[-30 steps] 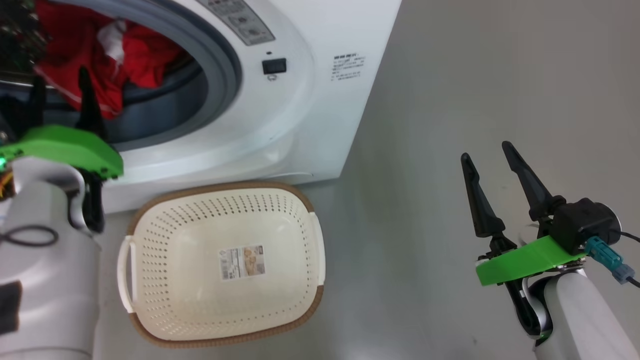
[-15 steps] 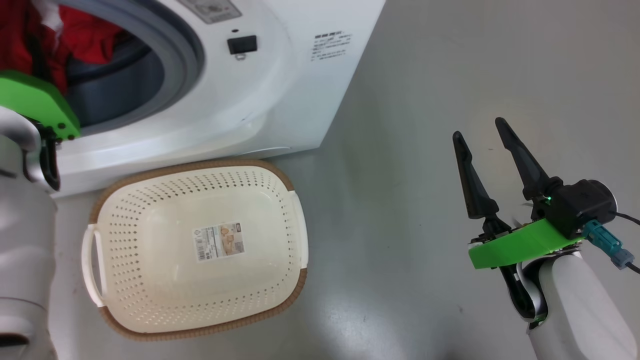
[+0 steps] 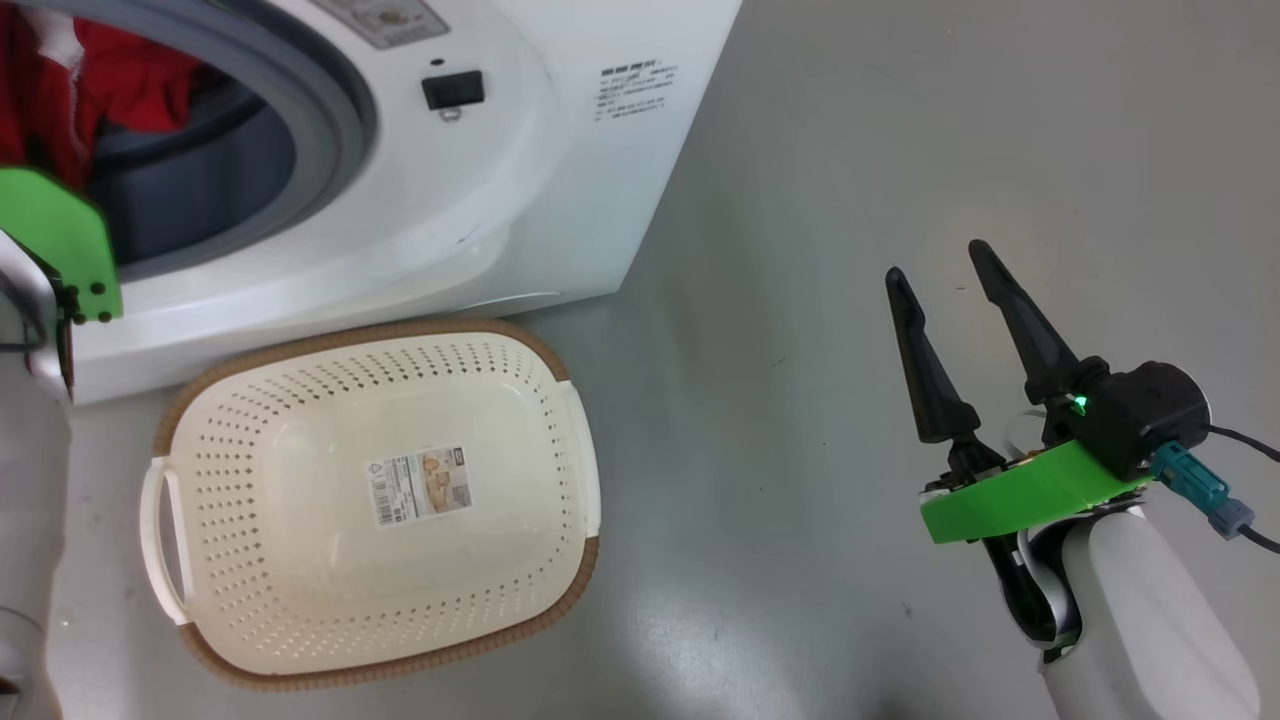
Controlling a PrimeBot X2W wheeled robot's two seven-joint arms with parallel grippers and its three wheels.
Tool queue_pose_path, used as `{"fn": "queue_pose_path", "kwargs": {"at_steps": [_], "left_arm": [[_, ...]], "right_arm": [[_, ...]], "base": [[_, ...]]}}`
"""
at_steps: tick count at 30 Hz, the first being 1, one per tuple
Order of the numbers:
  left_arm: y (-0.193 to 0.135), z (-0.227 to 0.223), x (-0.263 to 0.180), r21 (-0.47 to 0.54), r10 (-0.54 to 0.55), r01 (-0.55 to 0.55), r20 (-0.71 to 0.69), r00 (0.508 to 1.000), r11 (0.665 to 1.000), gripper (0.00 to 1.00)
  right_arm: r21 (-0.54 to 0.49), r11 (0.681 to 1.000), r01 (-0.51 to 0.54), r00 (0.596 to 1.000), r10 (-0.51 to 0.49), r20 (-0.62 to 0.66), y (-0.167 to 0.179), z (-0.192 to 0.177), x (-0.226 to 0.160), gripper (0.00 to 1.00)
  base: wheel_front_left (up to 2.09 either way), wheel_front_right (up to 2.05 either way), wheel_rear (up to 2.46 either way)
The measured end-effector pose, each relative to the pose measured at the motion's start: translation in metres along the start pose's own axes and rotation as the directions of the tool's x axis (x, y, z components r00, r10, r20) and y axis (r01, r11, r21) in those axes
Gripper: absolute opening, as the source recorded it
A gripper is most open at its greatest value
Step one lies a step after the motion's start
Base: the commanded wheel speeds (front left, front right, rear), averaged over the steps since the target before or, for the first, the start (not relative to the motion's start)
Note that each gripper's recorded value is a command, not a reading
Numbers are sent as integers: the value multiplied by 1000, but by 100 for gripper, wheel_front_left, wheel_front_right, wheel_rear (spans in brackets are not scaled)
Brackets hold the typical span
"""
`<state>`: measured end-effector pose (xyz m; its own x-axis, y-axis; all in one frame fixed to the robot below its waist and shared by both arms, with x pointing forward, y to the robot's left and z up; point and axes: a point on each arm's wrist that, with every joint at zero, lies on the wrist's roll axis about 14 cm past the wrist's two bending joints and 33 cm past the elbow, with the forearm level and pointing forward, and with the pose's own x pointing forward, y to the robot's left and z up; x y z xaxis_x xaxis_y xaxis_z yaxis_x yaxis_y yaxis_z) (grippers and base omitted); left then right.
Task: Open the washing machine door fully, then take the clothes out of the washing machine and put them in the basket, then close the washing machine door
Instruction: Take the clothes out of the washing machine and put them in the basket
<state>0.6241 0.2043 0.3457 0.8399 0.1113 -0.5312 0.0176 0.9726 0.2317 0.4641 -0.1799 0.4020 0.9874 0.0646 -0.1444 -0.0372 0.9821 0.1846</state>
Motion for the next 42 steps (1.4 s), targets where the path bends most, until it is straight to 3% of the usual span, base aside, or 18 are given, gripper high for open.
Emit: {"fn": "queue_pose_path", "kwargs": {"at_steps": [1,10,16,22,33,42], "left_arm": [[0,0,0,6,1,-1,1,1000,1000,0],[5,14,-5,-10,10,-10,71,997,1000,0],[18,19,-18,-212,59,-30,135,989,977,0],[26,9,-36,-293,90,-37,167,982,955,0],[42,39,-92,-416,171,1,376,911,910,0],[44,49,-148,-421,190,36,481,856,906,0]], "right_arm": [[0,1000,0,1000,0,0,0,0,0,100],[3,1000,-1,1000,1,8,1,4,-1,100],[6,1000,-6,1000,6,23,4,11,-4,100],[8,1000,-27,998,26,51,12,22,-4,100],[5,999,-54,996,54,70,22,32,-14,100],[-8,997,-82,992,82,97,31,46,-27,100]], "base": [[0,0,0],[0,0,0],[0,0,0],[0,0,0],[0,0,0],[0,0,0]]}}
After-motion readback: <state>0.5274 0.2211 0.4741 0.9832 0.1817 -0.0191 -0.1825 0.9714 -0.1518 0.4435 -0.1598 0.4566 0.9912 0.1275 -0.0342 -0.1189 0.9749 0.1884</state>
